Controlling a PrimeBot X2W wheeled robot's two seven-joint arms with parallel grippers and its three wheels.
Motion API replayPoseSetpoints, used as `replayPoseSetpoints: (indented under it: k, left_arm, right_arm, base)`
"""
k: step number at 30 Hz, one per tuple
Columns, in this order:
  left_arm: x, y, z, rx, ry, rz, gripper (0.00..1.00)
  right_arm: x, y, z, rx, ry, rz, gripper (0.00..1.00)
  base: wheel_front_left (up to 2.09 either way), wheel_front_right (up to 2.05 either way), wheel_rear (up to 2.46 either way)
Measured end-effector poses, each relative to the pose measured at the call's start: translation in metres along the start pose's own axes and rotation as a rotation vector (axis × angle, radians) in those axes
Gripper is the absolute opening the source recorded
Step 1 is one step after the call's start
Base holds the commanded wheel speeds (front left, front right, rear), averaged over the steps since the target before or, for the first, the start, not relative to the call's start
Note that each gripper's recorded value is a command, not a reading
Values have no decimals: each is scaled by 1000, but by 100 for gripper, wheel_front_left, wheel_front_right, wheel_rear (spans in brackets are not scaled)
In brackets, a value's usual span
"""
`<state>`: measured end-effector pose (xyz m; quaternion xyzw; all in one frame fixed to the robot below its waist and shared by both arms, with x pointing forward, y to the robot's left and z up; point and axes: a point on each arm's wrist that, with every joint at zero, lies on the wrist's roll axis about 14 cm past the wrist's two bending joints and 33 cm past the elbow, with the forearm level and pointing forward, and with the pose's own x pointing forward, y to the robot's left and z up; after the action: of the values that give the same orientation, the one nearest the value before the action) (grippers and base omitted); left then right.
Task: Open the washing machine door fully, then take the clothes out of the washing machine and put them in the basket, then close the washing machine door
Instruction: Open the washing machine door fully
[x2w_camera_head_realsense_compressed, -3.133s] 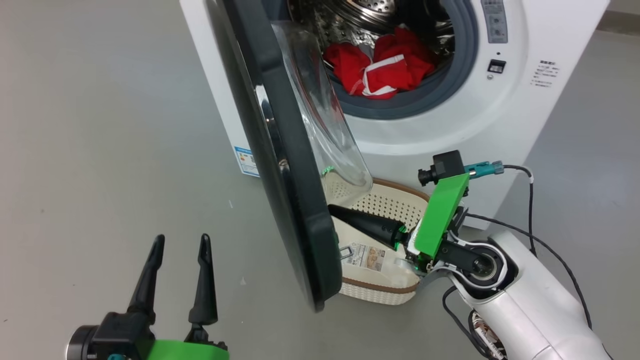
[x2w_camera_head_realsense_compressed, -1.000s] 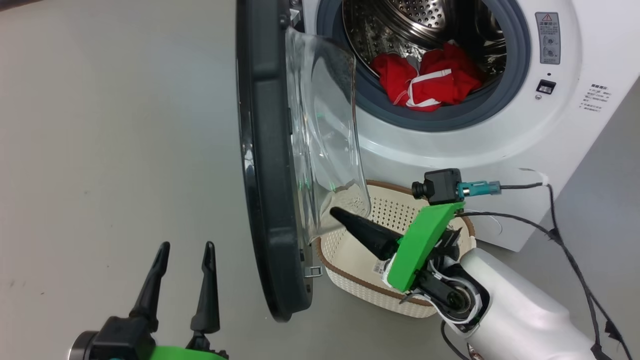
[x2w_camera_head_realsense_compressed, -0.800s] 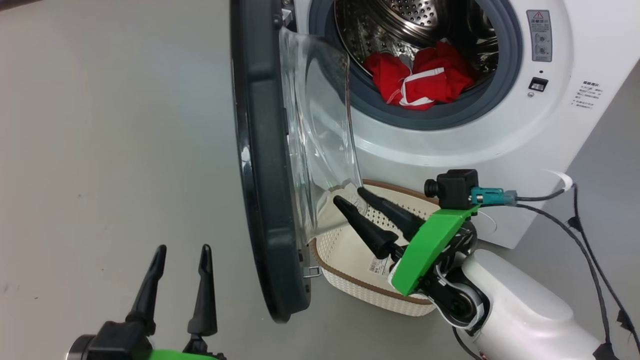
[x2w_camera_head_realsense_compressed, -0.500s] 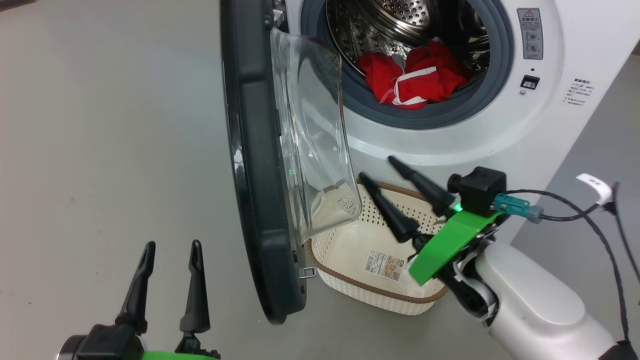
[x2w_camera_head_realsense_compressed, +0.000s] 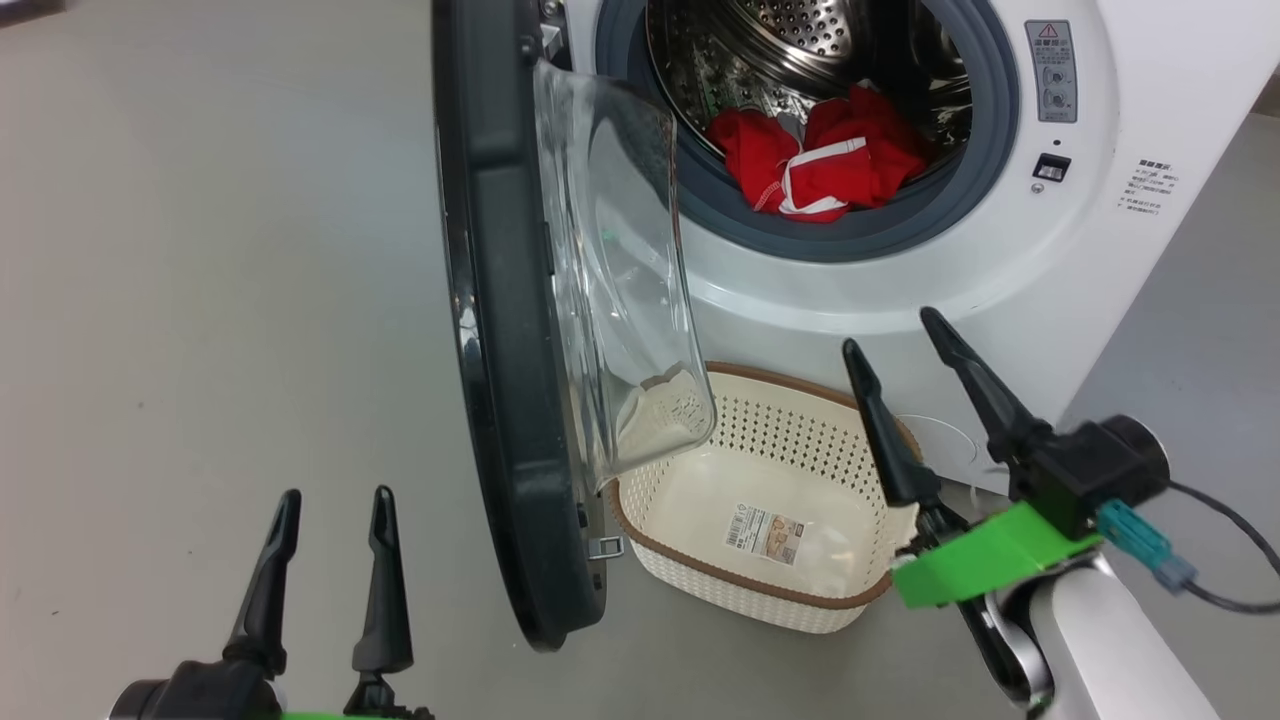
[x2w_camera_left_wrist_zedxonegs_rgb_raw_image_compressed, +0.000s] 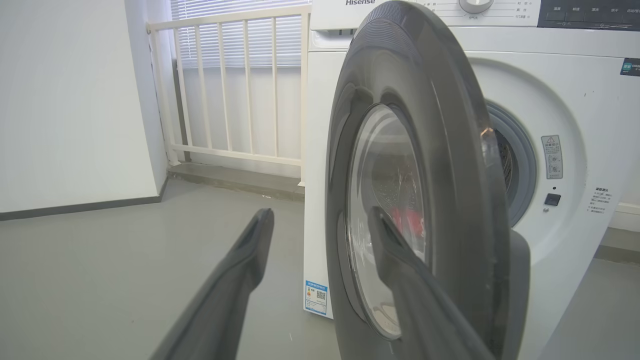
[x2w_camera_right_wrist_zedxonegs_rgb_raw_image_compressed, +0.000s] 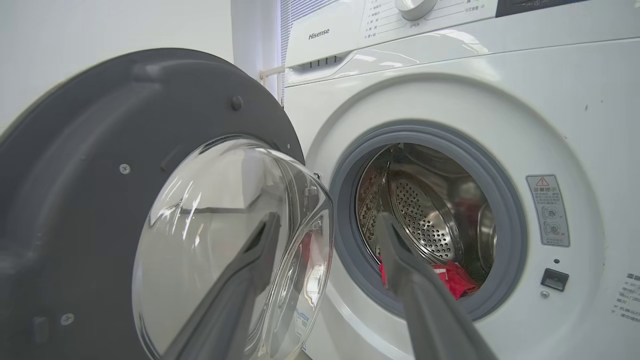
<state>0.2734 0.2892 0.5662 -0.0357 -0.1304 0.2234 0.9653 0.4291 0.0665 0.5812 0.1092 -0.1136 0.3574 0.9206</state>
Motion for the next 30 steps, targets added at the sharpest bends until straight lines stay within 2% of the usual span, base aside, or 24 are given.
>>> replayPoseSetpoints:
  k: [10,15,27,28,29,30]
  left_arm:
    - [-2,0,3,8,-11,-4,100]
    - [-6,2,2,5,-7,-2,100]
    - [-10,2,-6,4,19,-4,100]
    - [-11,1,-7,2,23,-9,30]
    - [-11,0,-7,1,23,-14,0]
    - [-11,0,-7,0,22,-15,0]
  right_arm:
    - [-34,2,-3,22,9,-33,100]
    - [-55,4,-21,32,73,-48,100]
    - [-61,1,-27,30,99,-64,100]
    - [-62,2,-28,30,103,-62,100]
    - [-62,2,-29,30,107,-61,100]
    - [-62,3,-30,30,108,-61,100]
  base:
    - [0,0,0]
    - [0,0,0]
    - [0,0,0]
    - [0,0,0]
    - [0,0,0]
    - [0,0,0]
